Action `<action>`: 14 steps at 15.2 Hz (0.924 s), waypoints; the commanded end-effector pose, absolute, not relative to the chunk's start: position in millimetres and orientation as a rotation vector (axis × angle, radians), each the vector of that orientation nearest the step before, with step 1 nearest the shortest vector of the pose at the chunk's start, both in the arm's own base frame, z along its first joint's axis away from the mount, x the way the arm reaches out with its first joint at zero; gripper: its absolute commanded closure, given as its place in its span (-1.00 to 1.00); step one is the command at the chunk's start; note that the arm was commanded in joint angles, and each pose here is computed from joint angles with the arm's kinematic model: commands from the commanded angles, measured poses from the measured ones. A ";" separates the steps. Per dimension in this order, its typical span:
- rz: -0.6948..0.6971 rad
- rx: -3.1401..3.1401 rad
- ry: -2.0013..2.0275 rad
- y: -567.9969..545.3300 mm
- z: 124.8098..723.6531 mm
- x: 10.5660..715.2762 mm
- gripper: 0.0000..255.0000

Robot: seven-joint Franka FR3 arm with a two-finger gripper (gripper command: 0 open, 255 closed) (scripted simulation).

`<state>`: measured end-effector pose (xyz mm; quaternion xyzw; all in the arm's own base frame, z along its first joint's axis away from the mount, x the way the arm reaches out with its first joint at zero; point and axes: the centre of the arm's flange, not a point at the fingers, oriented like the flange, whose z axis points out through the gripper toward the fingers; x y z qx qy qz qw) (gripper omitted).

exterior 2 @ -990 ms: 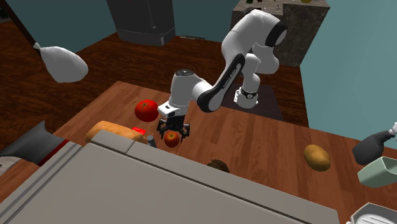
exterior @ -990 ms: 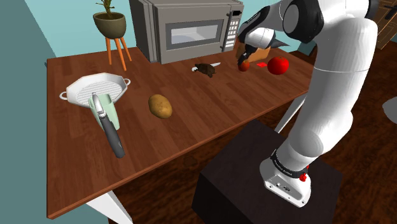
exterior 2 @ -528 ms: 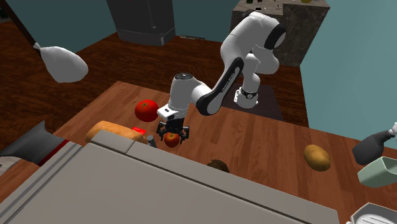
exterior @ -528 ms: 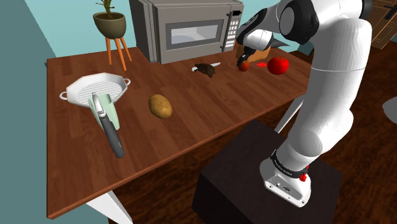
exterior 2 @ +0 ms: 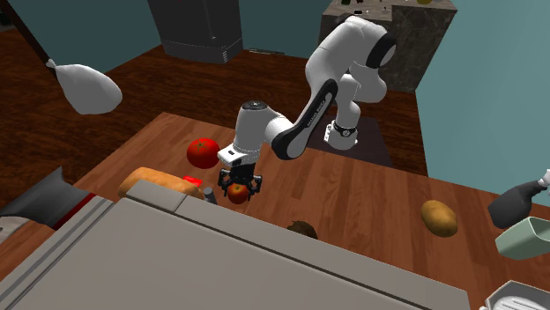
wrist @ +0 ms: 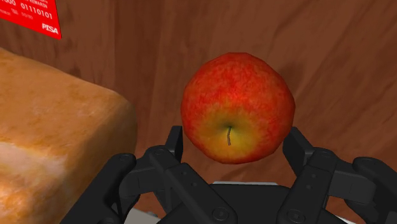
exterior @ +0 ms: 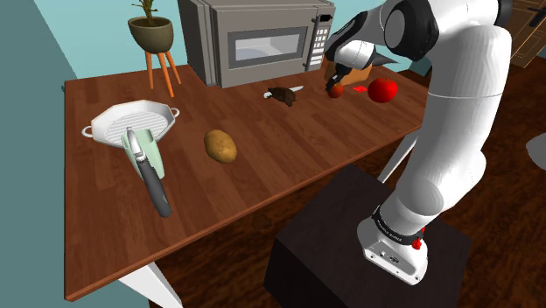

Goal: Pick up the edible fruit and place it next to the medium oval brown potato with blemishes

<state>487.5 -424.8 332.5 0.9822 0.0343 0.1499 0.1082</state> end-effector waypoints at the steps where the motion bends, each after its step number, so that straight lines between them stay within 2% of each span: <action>1: 0.439 2.890 0.100 -425.0 332.0 487.1 1.00; 4: 0.439 2.890 0.100 -425.0 331.6 487.0 1.00; 14: 0.439 2.890 0.100 -425.0 384.4 487.0 1.00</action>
